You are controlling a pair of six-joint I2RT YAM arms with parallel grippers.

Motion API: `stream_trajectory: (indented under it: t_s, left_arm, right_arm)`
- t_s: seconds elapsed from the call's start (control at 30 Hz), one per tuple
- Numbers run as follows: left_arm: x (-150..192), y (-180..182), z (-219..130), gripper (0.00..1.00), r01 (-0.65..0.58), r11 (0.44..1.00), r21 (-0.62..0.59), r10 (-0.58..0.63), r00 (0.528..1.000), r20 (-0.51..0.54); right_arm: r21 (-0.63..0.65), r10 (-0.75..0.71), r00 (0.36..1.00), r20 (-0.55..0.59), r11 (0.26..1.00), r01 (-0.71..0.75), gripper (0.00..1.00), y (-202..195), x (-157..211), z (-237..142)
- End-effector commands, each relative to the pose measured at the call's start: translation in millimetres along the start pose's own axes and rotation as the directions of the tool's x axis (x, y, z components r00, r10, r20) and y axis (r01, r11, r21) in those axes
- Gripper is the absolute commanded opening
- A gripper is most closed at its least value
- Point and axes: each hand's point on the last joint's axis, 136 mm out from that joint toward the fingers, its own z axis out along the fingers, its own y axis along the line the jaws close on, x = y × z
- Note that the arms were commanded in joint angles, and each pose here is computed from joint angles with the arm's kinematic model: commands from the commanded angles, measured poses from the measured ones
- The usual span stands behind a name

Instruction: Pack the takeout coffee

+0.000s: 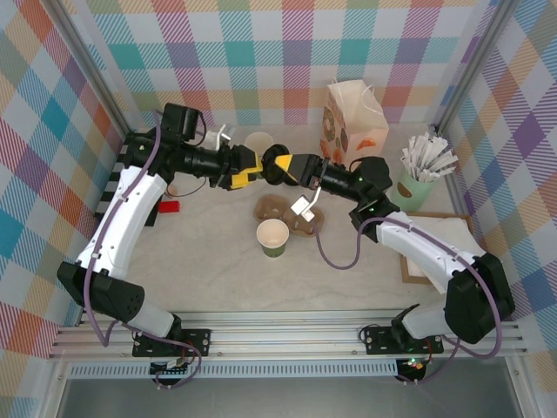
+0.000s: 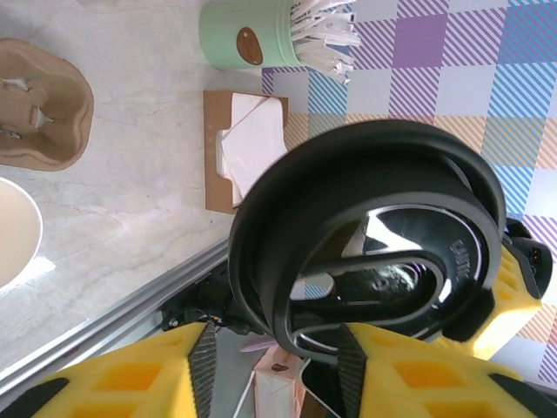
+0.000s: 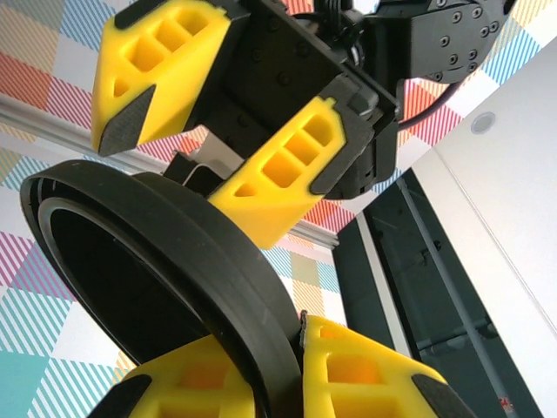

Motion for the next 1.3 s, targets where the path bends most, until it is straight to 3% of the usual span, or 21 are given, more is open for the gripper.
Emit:
stream_trajectory:
  t_s: [0.0,0.13,0.33,0.67,0.83,0.93,0.97,1.0,1.03,1.07,1.1,1.13,1.2,1.27]
  left_arm:
    - [4.2,-5.0,1.9,0.41,-0.013,0.999,0.036,0.014,0.999,-0.036]
    - [3.8,-1.5,4.6,0.41,-0.004,0.999,0.035,0.006,0.999,-0.043]
    - [5.9,-0.2,10.0,0.25,0.003,0.999,0.047,0.0,0.998,-0.065]
    - [17.0,4.6,14.2,0.25,0.007,0.997,0.072,0.001,0.994,-0.107]
    - [16.2,7.8,18.2,0.02,0.018,0.997,0.072,-0.009,0.992,-0.122]
    - [14.3,8.4,18.1,0.0,0.006,0.998,0.065,0.001,0.994,-0.111]
    - [12.4,11.2,17.7,0.0,0.004,0.999,0.048,0.001,0.995,-0.096]
    - [10.3,14.0,16.2,0.0,-0.005,1.0,0.026,0.007,0.997,-0.077]
    - [7.2,17.7,14.0,0.0,-0.021,1.0,-0.001,0.021,0.999,-0.049]
    - [4.1,23.0,11.3,0.0,-0.035,0.999,-0.037,0.034,0.999,-0.019]
    - [1.5,30.3,8.6,0.0,-0.047,0.995,-0.087,0.048,0.999,0.01]
    - [-1.9,41.7,3.7,0.0,-0.068,0.983,-0.171,0.077,0.996,0.048]
    - [-3.1,67.4,-5.3,0.0,-0.084,0.937,-0.338,0.118,0.99,0.081]
    - [3.1,91.8,-11.2,0.0,-0.073,0.878,-0.473,0.12,0.99,0.071]
  right_arm:
    - [0.031,0.021,0.999,0.024,0.999,-0.022,0.0,-18.3,-7.2,-1.1]
    - [0.031,0.036,0.999,0.036,0.999,-0.037,0.0,-19.1,-12.4,1.4]
    - [0.01,0.05,0.998,0.03,0.999,-0.051,0.0,-16.0,-14.1,6.8]
    - [-0.012,0.096,0.995,0.006,0.995,-0.096,0.0,-16.9,-10.4,13.1]
    - [-0.013,0.113,0.994,0.011,0.993,-0.113,0.0,-19.7,-14.9,14.7]
    - [-0.078,0.187,0.982,-0.013,0.979,-0.187,0.0,-10.6,-15.9,13.5]
    - [-0.14,0.24,0.97,-0.04,0.96,-0.244,0.04,-3.0,-16.3,10.0]
    - [-0.194,0.313,0.947,-0.073,0.927,-0.322,0.25,2.2,-16.2,5.1]
    - [-0.246,0.43,0.894,-0.129,0.859,-0.449,0.68,4.8,-17.1,-2.9]
    - [-0.281,0.537,0.819,-0.201,0.769,-0.574,1.0,8.1,-18.4,-12.5]
    - [-0.268,0.638,0.714,-0.289,0.662,-0.7,1.0,7.6,-17.1,-21.7]
    - [-0.228,0.733,0.565,-0.38,0.517,-0.825,1.0,5.8,-16.4,-31.5]
    - [-0.112,0.812,0.23,-0.536,0.202,-0.973,1.0,5.3,-19.4,-53.9]
    - [0.112,0.77,-0.146,-0.621,-0.096,-0.989,1.0,18.1,-23.5,-73.7]
